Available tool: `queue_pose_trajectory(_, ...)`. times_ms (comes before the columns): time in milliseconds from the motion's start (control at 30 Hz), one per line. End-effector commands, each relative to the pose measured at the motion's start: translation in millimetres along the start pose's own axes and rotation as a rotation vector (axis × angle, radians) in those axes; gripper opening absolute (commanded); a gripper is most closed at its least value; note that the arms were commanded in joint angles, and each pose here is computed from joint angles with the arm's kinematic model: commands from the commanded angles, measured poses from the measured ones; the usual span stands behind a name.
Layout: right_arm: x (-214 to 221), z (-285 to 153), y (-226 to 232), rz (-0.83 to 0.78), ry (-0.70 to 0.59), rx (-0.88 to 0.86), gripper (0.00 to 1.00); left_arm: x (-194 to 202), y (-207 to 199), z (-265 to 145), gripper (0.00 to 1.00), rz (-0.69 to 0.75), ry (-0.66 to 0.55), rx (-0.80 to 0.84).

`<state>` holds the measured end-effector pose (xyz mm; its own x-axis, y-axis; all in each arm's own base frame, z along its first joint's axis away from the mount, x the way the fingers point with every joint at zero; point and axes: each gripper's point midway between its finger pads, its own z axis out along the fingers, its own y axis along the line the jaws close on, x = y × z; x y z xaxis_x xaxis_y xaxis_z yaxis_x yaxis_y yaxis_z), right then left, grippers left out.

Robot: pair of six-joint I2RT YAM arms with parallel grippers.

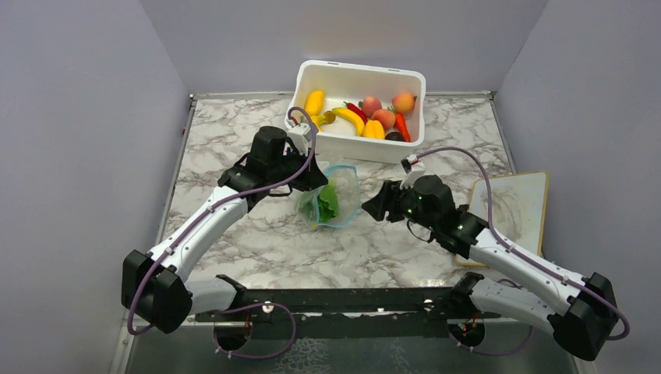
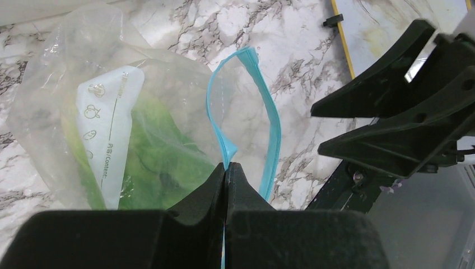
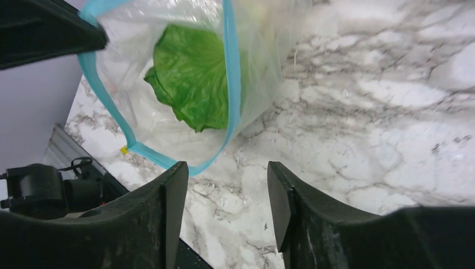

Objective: Place the food in the zip-top bag and seal the zipper
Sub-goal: Place the fake vegetable in the zipper food storage bag, then adjust the zipper food storage bag at the center of the board.

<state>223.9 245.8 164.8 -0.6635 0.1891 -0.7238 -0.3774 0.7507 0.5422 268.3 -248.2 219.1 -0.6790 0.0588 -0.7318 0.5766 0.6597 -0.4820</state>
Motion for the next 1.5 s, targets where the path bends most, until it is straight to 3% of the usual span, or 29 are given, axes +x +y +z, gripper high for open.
queue_pose_trajectory(0,-40.2,-14.9,5.0,-0.184,-0.101,0.032,0.57,-13.1,-17.5,-7.4,0.0,0.067,-0.04,0.071)
queue_pose_trajectory(233,-69.1,-2.4,19.8,-0.302,-0.147,0.015,0.61,-6.7,-18.5,-6.6,0.0,0.056,-0.034,0.088)
queue_pose_trajectory(367,-79.0,19.8,8.5,-0.36,-0.132,0.102,0.61,-2.3,-17.5,-8.0,0.0,0.06,-0.036,0.088)
queue_pose_trajectory(600,-84.1,57.7,7.3,-0.455,-0.142,0.097,0.57,4.7,-14.0,-12.2,0.0,0.079,-0.052,0.07)
queue_pose_trajectory(667,-86.7,65.1,11.5,-0.448,-0.136,0.088,0.49,7.1,-10.8,-12.7,0.0,0.083,-0.054,0.054)
queue_pose_trajectory(733,-90.6,67.8,12.0,-0.416,-0.142,0.103,0.35,7.4,-5.9,-13.6,0.0,0.082,-0.062,0.025)
queue_pose_trajectory(900,-113.1,54.7,0.1,-0.353,-0.263,0.203,0.03,2.5,28.8,-29.0,0.0,0.03,-0.069,-0.228)
queue_pose_trajectory(1033,-116.7,47.4,14.2,-0.323,-0.313,0.123,0.01,-1.9,39.9,-39.0,0.0,0.054,-0.097,-0.332)
queue_pose_trajectory(1167,-98.1,55.2,30.0,-0.276,-0.272,-0.002,0.01,-2.7,45.6,-40.2,0.01,0.081,-0.109,-0.392)
queue_pose_trajectory(1267,-88.3,62.5,32.2,-0.253,-0.238,-0.03,0.01,-2.3,32.1,-38.8,0.16,0.107,-0.101,-0.326)
queue_pose_trajectory(1367,-85.1,66.0,33.6,-0.236,-0.22,-0.038,0.01,-4.2,9.3,-41.6,0.38,0.116,-0.106,-0.217)
queue_pose_trajectory(1467,-83.2,66.5,32.9,-0.217,-0.215,-0.036,0.01,-1.1,-5.5,-43.8,0.47,0.13,-0.108,-0.135)
